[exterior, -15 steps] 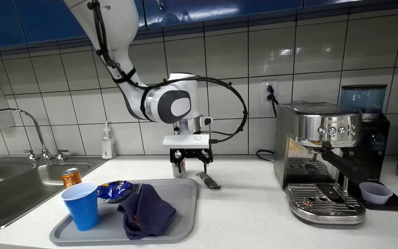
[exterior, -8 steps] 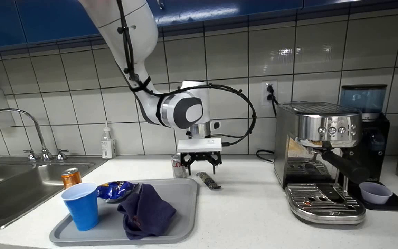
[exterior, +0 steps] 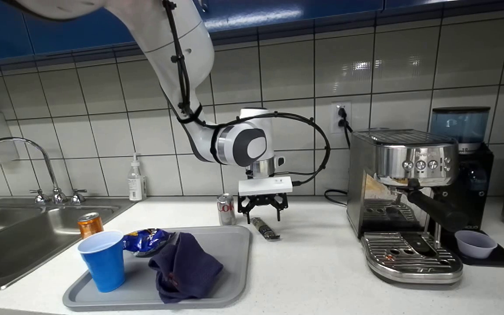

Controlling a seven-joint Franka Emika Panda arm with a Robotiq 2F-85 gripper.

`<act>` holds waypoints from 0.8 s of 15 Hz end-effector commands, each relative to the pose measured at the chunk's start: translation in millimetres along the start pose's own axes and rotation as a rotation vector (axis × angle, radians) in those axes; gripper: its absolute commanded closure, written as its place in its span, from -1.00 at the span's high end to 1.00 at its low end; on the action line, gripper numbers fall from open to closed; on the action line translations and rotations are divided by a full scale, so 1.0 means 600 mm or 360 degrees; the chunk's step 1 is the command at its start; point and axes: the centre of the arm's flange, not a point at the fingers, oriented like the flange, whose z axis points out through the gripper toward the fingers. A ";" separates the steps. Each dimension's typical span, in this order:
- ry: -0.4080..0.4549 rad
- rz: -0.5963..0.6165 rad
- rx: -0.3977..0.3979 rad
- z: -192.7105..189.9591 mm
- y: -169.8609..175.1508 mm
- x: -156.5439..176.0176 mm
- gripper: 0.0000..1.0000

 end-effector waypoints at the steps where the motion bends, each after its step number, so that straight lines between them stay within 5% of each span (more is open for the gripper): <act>1: -0.0015 -0.0077 -0.0004 0.014 0.027 0.020 1.00; 12: -0.0004 -0.0068 -0.0033 0.050 0.035 0.045 1.00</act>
